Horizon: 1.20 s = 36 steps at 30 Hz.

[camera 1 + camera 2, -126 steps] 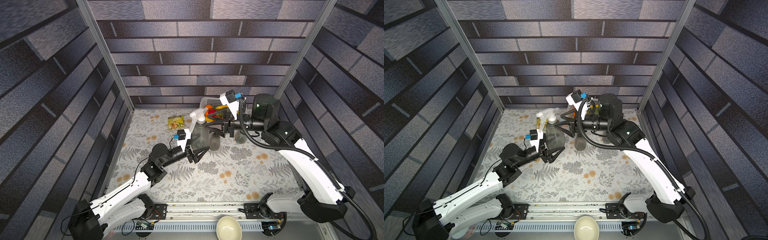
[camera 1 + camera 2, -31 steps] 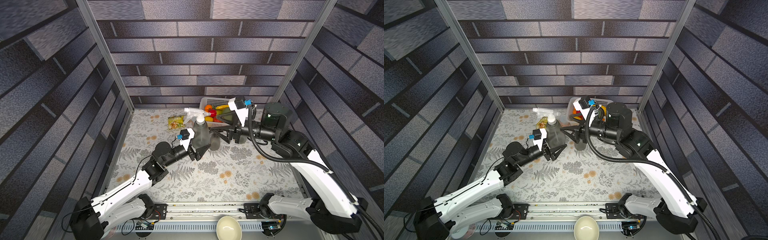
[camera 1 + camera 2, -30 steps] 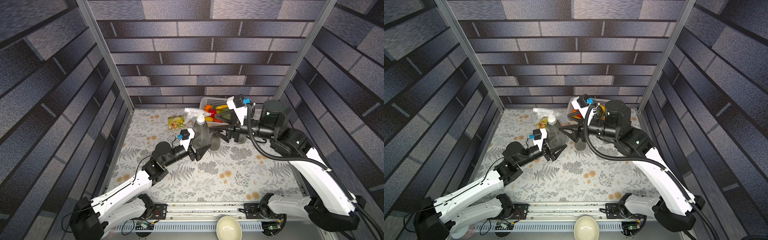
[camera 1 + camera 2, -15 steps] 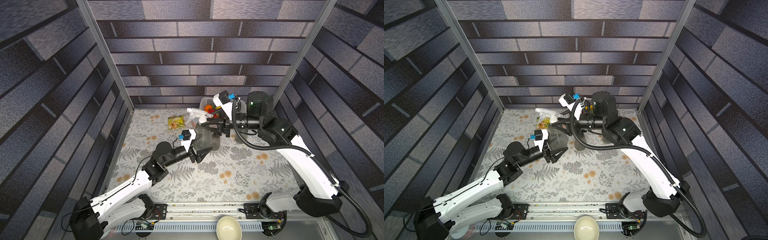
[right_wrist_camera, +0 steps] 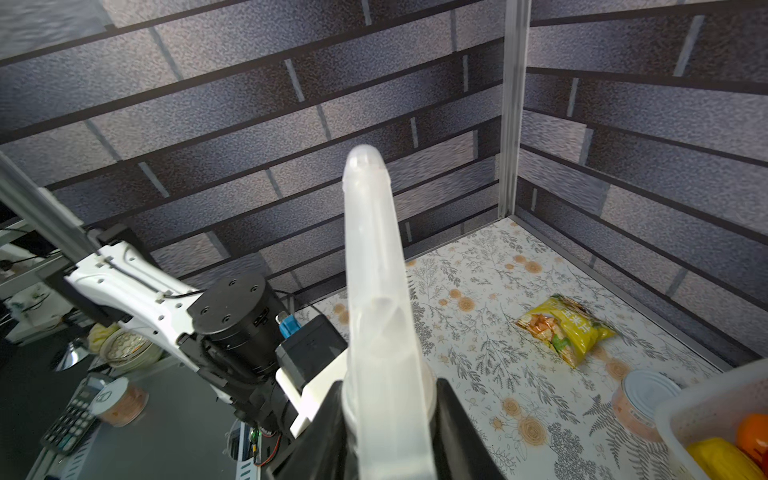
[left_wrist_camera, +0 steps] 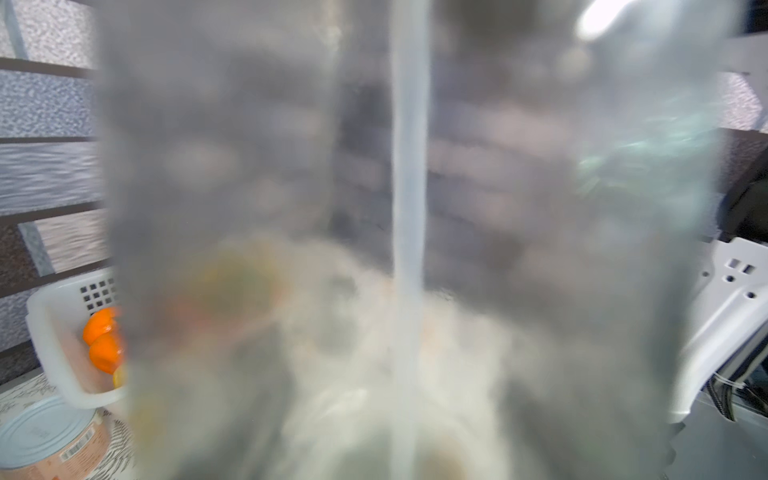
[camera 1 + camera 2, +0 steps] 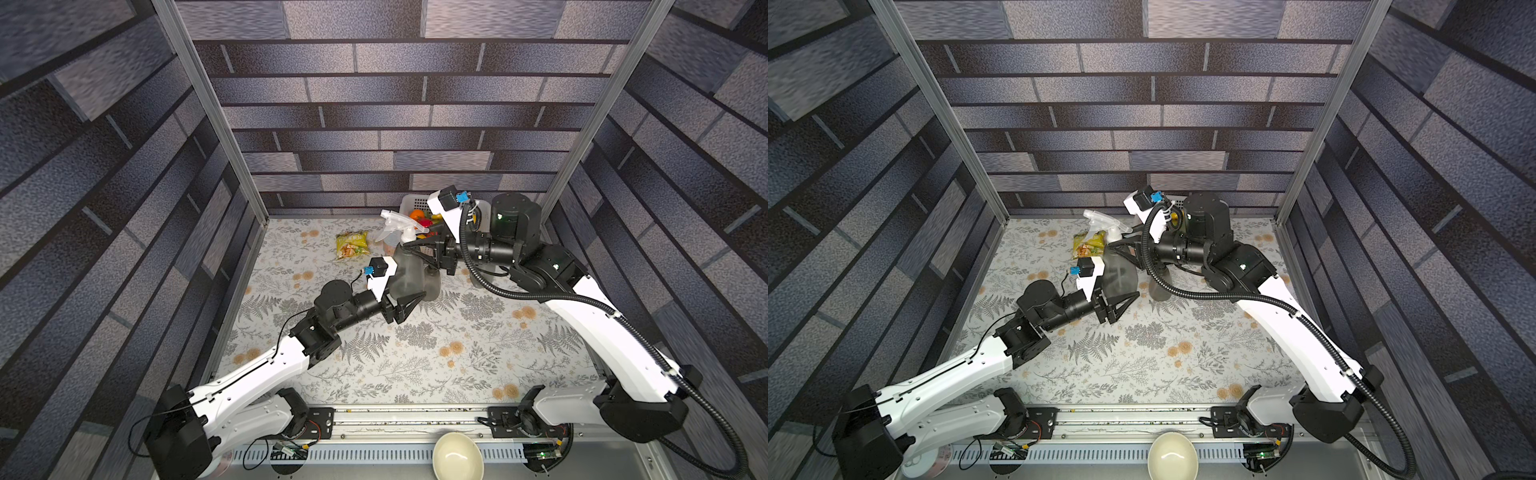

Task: Attach spray nozzles to spray bottles
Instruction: Screw the spray nozzle on the spray bottle.

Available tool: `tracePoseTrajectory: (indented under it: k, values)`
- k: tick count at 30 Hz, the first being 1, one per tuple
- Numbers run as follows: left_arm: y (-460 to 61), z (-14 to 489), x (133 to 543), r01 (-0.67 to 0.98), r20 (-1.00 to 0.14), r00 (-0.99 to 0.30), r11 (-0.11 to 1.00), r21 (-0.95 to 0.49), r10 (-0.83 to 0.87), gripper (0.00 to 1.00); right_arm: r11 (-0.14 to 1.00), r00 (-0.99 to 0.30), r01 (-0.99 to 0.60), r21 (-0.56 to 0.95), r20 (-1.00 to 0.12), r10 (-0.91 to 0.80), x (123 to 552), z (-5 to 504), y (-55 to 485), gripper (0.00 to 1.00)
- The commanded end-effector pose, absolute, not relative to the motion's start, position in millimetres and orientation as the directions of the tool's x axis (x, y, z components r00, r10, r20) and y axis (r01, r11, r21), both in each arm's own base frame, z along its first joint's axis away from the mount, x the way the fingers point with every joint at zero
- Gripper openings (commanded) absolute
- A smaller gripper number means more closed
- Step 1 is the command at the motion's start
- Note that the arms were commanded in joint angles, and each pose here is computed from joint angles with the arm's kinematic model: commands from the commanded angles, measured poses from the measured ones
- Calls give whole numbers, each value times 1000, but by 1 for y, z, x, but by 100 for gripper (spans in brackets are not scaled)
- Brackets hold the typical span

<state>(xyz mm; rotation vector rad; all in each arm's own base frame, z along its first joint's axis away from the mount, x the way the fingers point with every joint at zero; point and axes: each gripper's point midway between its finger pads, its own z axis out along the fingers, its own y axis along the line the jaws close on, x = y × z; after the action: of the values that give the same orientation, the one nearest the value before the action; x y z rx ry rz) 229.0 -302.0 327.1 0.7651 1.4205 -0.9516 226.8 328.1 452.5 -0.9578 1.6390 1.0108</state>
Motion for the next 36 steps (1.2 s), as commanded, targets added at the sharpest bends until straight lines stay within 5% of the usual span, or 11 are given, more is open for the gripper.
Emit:
tracePoseTrajectory:
  k: [1, 7, 13, 18, 26, 30, 36]
  values:
    - [-302, 384, 229, 881, -984, 84, 473, 0, -158, 66, 586, -323, -793, 167, -930, -173, 252, 411, 329, 18]
    - [-307, 388, 246, 829, -981, 154, 556, 65, -115, 66, 876, -308, -482, 11, -938, -158, 282, 390, 316, 17]
    - [-315, 392, 257, 754, -970, 232, 644, 130, -76, 66, 970, -211, -243, -27, -974, -80, 292, 389, 316, 16]
    - [-316, 385, 255, 748, -970, 236, 649, 140, -63, 66, 930, -210, -363, 54, -977, -26, 283, 403, 333, 24]
    - [-303, 369, 251, 774, -978, 195, 623, 109, -71, 66, 782, -265, -617, 91, -959, -97, 236, 420, 337, 68]
    - [-293, 366, 250, 783, -981, 174, 617, 86, -85, 66, 705, -278, -704, 84, -946, -165, 209, 422, 322, 74]
    - [-293, 362, 238, 827, -986, 140, 558, 66, -90, 66, 506, -214, -858, 84, -955, -204, 166, 437, 306, 69]
